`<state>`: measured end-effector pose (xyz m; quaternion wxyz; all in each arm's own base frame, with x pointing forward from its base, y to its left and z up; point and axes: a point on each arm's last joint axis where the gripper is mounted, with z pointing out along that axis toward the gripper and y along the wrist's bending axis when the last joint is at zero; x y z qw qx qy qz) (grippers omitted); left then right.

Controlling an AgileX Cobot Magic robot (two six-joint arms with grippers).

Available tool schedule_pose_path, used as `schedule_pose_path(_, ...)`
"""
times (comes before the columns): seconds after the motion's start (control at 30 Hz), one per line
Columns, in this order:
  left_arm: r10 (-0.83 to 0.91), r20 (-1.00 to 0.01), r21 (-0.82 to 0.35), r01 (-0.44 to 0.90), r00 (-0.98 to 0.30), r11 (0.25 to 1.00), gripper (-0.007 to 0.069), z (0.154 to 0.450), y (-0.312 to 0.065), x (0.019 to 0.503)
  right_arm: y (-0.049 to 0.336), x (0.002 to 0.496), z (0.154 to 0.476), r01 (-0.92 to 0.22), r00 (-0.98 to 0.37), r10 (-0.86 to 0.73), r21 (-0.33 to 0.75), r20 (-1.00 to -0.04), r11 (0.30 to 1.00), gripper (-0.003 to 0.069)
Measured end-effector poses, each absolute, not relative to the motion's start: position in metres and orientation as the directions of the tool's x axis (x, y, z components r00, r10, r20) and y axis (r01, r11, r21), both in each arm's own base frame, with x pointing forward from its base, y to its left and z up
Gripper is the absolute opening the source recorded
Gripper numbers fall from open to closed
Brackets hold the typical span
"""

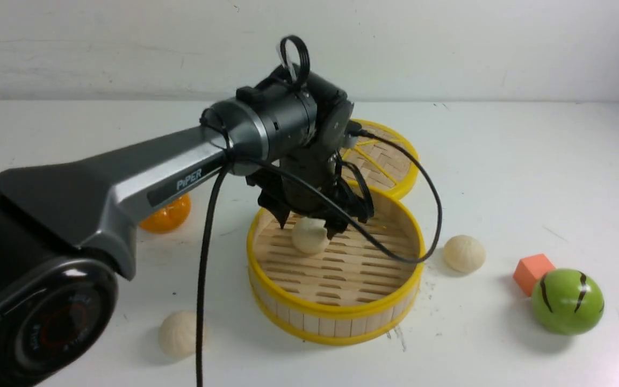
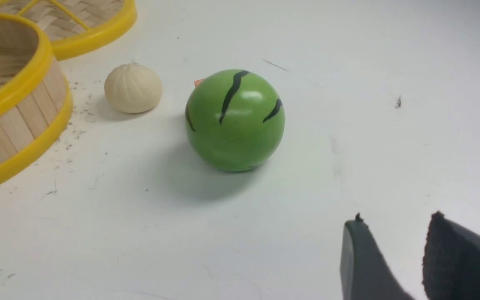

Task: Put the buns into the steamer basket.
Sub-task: Use the left arm to grab a steamed stuffed bun

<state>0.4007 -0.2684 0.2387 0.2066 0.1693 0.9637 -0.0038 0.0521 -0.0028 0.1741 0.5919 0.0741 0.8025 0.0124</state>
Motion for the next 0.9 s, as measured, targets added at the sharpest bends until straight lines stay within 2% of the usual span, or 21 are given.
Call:
schedule_pose_path(0.13,0.299,-0.464,0.048,0.314,-0.834,0.948,0.0555,0.307,-0.259,0.39,-0.003,0.052,0.174,0.104,-0.288,0.134,0.108,-0.948,0.989,0.0231)
schedule_pose_path(0.2,0.291,-0.486,0.039,0.312,-0.824,0.949,0.0554,0.322,-0.254,0.386,-0.003,0.052,0.174,0.104,-0.288,0.134,0.108,-0.948,0.989,0.0231)
schedule_pose_path(0.23,0.269,-0.521,0.021,0.303,-0.81,0.953,0.0554,0.346,-0.243,0.379,-0.003,0.052,0.174,0.104,-0.288,0.134,0.108,-0.948,0.989,0.0231)
schedule_pose_path(0.27,0.254,-0.532,0.01,0.294,-0.807,0.956,0.0554,0.356,-0.234,0.375,-0.003,0.052,0.174,0.104,-0.288,0.134,0.108,-0.948,0.989,0.0231)
schedule_pose_path(0.4,0.201,-0.528,-0.013,0.245,-0.825,0.969,0.0554,0.373,-0.201,0.363,-0.003,0.052,0.174,0.104,-0.288,0.134,0.108,-0.948,0.989,0.0231)
schedule_pose_path(0.43,0.165,-0.507,-0.025,0.206,-0.846,0.978,0.0554,0.375,-0.177,0.355,-0.003,0.052,0.174,0.104,-0.288,0.134,0.108,-0.948,0.989,0.0233)
schedule_pose_path(0.6,0.106,-0.366,-0.016,0.121,-0.925,0.993,0.0554,0.344,-0.131,0.332,-0.003,0.052,0.174,0.104,-0.288,0.134,0.108,-0.948,0.989,0.0236)
schedule_pose_path(0.67,0.116,-0.288,0.004,0.12,-0.95,0.993,0.0554,0.323,-0.124,0.321,-0.003,0.052,0.174,0.104,-0.288,0.134,0.108,-0.948,0.989,0.0237)
schedule_pose_path(0.7,0.115,-0.288,0.004,0.119,-0.951,0.993,0.0554,0.323,-0.123,0.32,-0.003,0.052,0.174,0.104,-0.288,0.134,0.108,-0.948,0.989,0.0237)
schedule_pose_path(0.73,0.12,-0.216,0.016,0.12,-0.969,0.993,0.0554,0.301,-0.121,0.313,-0.003,0.052,0.174,0.104,-0.288,0.134,0.108,-0.948,0.989,0.0238)
schedule_pose_path(0.77,0.121,-0.209,0.018,0.12,-0.97,0.993,0.0554,0.298,-0.121,0.312,-0.003,0.052,0.174,0.104,-0.288,0.134,0.108,-0.948,0.989,0.0238)
schedule_pose_path(0.8,0.122,-0.173,0.012,0.122,-0.977,0.993,0.0554,0.28,-0.121,0.307,-0.003,0.052,0.174,0.104,-0.288,0.134,0.108,-0.948,0.989,0.0238)
schedule_pose_path(0.87,0.116,-0.182,-0.014,0.121,-0.976,0.993,0.0554,0.258,-0.123,0.307,-0.003,0.052,0.174,0.104,-0.288,0.134,0.108,-0.948,0.989,0.0238)
schedule_pose_path(0.9,0.116,-0.182,-0.014,0.121,-0.976,0.993,0.0554,0.258,-0.123,0.307,-0.003,0.052,0.174,0.104,-0.288,0.134,0.108,-0.948,0.989,0.0238)
